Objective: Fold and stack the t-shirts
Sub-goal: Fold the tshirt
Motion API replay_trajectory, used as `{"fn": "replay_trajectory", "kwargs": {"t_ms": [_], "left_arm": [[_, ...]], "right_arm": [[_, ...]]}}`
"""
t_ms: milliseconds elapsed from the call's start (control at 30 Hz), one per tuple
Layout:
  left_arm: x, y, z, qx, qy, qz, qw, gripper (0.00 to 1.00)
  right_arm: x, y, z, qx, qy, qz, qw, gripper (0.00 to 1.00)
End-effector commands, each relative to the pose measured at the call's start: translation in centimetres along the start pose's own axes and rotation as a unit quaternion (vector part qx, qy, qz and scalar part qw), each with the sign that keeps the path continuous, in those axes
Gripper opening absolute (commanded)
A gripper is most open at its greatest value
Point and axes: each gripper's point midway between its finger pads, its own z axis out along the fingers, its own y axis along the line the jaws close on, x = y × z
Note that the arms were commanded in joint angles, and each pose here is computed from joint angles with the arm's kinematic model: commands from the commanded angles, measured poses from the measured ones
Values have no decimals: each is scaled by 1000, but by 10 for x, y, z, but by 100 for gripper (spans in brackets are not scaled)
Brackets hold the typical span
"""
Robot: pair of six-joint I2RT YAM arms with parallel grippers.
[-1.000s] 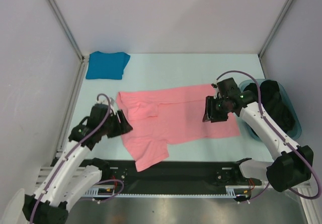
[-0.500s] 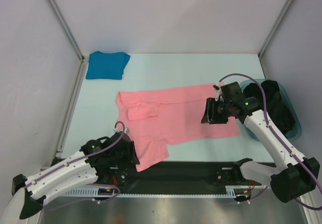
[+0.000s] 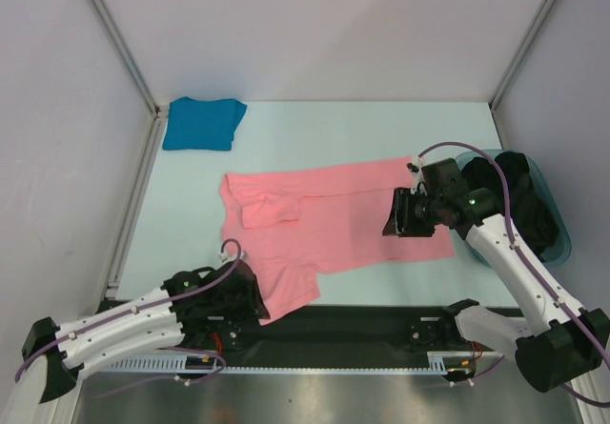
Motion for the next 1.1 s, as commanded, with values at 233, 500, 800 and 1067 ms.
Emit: {"fn": "replay_trajectory", "kwargs": {"t_ms": [233,500,800,1067], "left_arm": [[8,-12,10,27,25,-8,999,41],[-10,-20,-10,28,-22,-12,999,0],[-78,-62,-57,-34,-117,101,987,0],[-143,-98,-45,2,-129,162,978,0]], "right_arm": [[1,0,-4,0,-7,-2,1000,52],[0,-1,-1,5,-2,2,1000,52],[2,-48,13,110,26,80,990,44],[3,-130,15,276,-17,177,945,20]]}}
